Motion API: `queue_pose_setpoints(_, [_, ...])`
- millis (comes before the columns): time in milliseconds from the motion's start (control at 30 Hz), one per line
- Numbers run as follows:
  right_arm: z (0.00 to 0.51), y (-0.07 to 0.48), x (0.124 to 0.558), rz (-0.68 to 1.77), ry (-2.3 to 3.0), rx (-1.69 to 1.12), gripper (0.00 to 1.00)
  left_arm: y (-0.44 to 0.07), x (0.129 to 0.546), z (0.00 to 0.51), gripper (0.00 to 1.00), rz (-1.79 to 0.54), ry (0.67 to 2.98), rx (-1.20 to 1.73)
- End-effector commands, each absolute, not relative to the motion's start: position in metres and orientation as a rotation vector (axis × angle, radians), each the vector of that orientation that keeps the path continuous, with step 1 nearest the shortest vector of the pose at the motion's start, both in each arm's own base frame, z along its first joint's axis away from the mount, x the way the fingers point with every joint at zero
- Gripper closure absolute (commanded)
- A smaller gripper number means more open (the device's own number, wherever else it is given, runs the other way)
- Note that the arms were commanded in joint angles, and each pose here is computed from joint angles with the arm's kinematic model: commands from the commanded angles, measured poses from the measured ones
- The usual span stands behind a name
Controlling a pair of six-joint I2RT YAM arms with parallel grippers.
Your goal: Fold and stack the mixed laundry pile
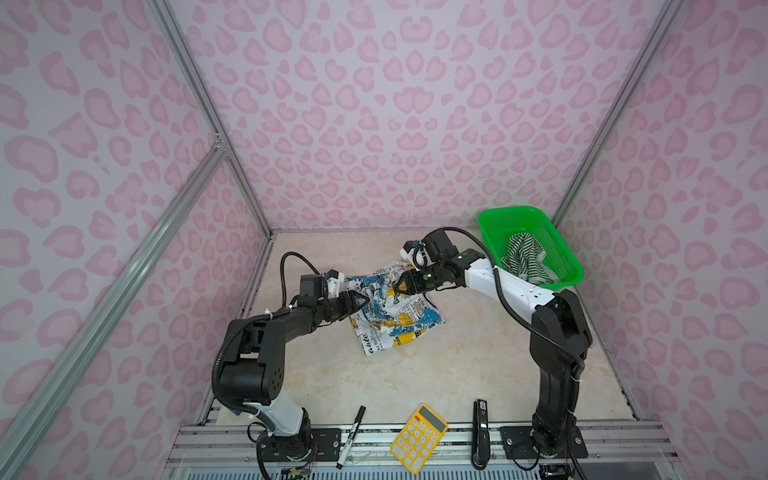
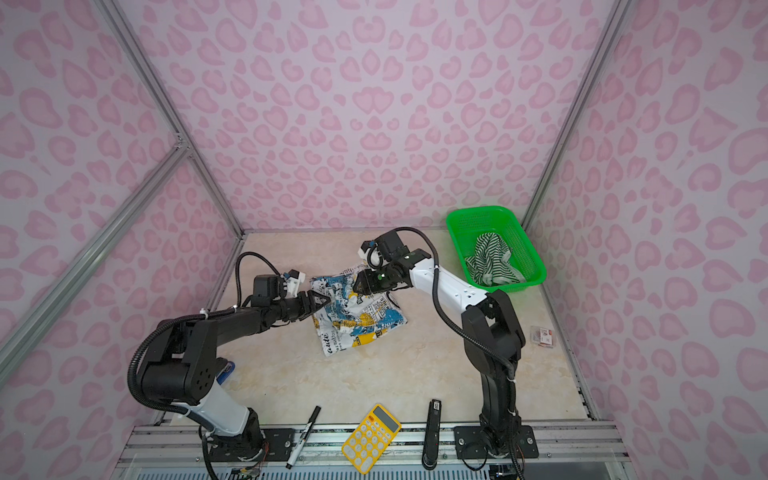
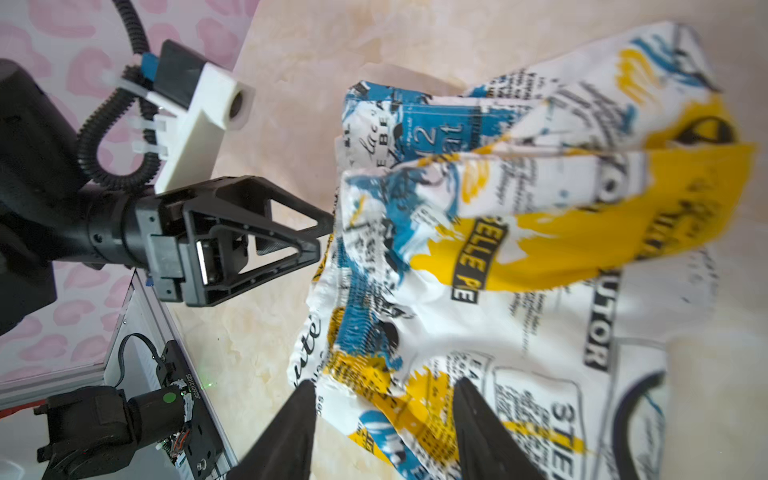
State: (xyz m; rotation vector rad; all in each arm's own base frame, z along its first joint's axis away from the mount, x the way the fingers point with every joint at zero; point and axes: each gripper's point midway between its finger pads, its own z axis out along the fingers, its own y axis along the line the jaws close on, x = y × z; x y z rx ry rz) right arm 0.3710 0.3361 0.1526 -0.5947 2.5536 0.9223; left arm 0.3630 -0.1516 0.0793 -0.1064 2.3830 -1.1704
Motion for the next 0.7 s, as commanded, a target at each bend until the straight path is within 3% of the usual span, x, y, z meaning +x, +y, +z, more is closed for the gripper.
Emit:
queue_pose_setpoints(0, [0.15,0.316,0.381,0.911,2.525,-0.522,0.48,-0.163,0.36,0.088,0.35,-1.123,2.348,-0.021])
queue_pose_setpoints(167, [0.107,0.301,0.381,0.739,2.637,-0.491,0.63,-0.182,0.358,0.093,0.33,-1.149,2.323,0.016])
queue_pose_setpoints(333, [0.074,0.314,0.383,0.756,2.689,-0.453,0.78,-0.177,0.355,0.071,0.31,-1.021,2.42,-0.018])
queue_pose_setpoints(500, [0.064,0.335,0.377,0.745,2.707,-0.509,0.81,-0.146,0.349,0.062,0.3,-0.727,2.524,-0.131])
queue_pose_setpoints(667, [0.059,0.345,0.373,0.734,2.712,-0.529,0.81,-0.137,0.346,0.075,0.23,-0.53,2.537,-0.114])
